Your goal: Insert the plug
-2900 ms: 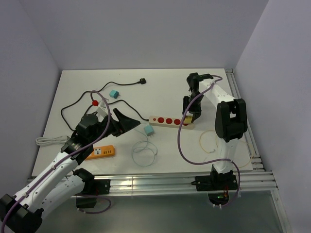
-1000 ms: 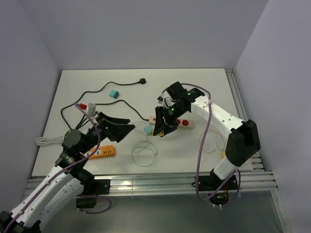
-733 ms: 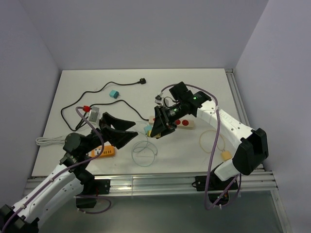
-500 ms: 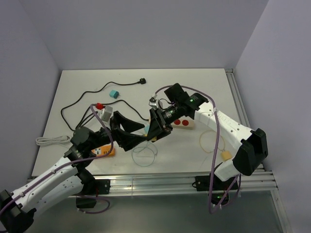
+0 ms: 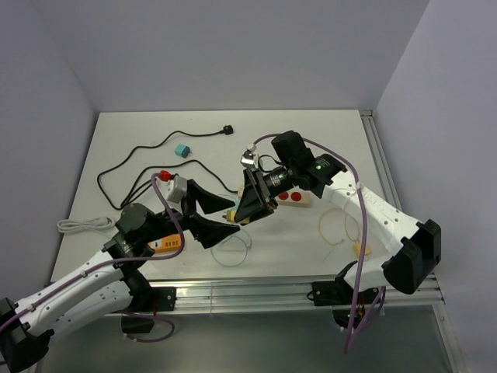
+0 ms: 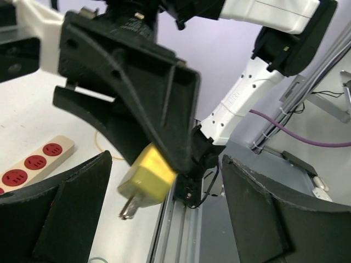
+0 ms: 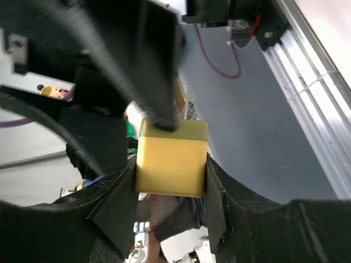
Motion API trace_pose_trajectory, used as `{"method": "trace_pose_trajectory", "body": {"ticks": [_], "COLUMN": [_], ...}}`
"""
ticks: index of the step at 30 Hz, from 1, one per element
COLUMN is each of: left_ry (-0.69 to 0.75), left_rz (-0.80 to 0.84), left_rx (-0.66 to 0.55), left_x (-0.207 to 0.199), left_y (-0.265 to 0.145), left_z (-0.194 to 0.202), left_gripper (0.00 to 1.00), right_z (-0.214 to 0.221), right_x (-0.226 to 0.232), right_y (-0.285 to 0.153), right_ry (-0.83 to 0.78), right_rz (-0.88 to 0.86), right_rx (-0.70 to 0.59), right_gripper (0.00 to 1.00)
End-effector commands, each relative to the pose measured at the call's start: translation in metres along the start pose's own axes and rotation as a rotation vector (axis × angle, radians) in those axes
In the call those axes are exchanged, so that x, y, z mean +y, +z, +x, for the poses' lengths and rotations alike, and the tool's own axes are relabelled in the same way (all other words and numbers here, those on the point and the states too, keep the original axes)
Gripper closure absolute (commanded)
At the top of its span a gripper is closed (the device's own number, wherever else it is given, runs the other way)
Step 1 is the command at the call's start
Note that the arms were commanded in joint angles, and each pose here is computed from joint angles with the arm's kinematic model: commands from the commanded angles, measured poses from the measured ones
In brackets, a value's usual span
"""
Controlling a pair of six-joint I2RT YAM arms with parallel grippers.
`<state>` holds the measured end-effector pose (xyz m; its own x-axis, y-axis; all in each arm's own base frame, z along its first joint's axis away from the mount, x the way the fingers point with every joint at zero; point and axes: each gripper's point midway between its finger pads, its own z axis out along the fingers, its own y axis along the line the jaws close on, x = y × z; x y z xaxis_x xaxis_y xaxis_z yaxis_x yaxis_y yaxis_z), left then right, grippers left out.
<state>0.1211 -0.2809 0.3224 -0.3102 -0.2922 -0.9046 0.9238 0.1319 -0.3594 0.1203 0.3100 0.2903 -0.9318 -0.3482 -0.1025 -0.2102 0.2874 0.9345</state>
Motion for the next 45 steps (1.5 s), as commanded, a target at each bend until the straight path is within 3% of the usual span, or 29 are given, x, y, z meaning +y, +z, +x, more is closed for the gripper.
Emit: {"method": "trace_pose_trajectory", "body": {"ticks": [1,6,12,18,22,29,32,38,40,45], "left_ry": [0.056,0.049,0.042,0.001,-0.036,-0.04,-0.026,-0.005,0.001,0.013], "left_rz": [-0.021,-0.008,-0.017,-0.112,-0.188,-0.239,-0.223,-0.187,-0.198,-0.204], "left_rx": [-0.055,-0.035,-0.02,-0.034,-0.049,-0.097,-0.097,-0.086,-0.09,-0.11], "left_x": [0.002,0.004,0.005,0.021,0.034,0.043,0.041,0.034,0.035,0.035], "left_y": [0.005,0.012,0.014,0.015,0.016,0.011,0.01,0.008,0.007,0.004], "left_z": [-0.015,-0.008,-0.001,-0.004,-0.006,-0.008,-0.008,-0.005,-0.007,-0.011], "left_gripper": [0.13,0.12,0.22,0.49,0.8,1.0,1.0,1.0,1.0,1.0], "right_z": [0.006,0.006,0.0,-0.009,-0.025,-0.04,-0.043,-0.045,-0.044,-0.043], "right_x": [0.026,0.029,0.036,0.037,0.032,0.019,0.018,0.019,0.021,0.02], "right_y": [-0.006,-0.006,-0.008,-0.008,-0.011,-0.01,-0.012,-0.013,-0.014,-0.015], "right_ry": [-0.058,-0.068,-0.077,-0.064,-0.079,-0.089,-0.118,-0.139,-0.143,-0.141], "right_rz": [-0.075,-0.083,-0.089,-0.07,0.006,0.072,0.095,0.114,0.106,0.118], "right_rx": [-0.001,-0.008,-0.044,-0.116,-0.22,-0.318,-0.337,-0.339,-0.339,-0.339], "right_gripper": [1.0,1.0,1.0,1.0,1.0,1.0,1.0,0.75,0.63,0.55]}}
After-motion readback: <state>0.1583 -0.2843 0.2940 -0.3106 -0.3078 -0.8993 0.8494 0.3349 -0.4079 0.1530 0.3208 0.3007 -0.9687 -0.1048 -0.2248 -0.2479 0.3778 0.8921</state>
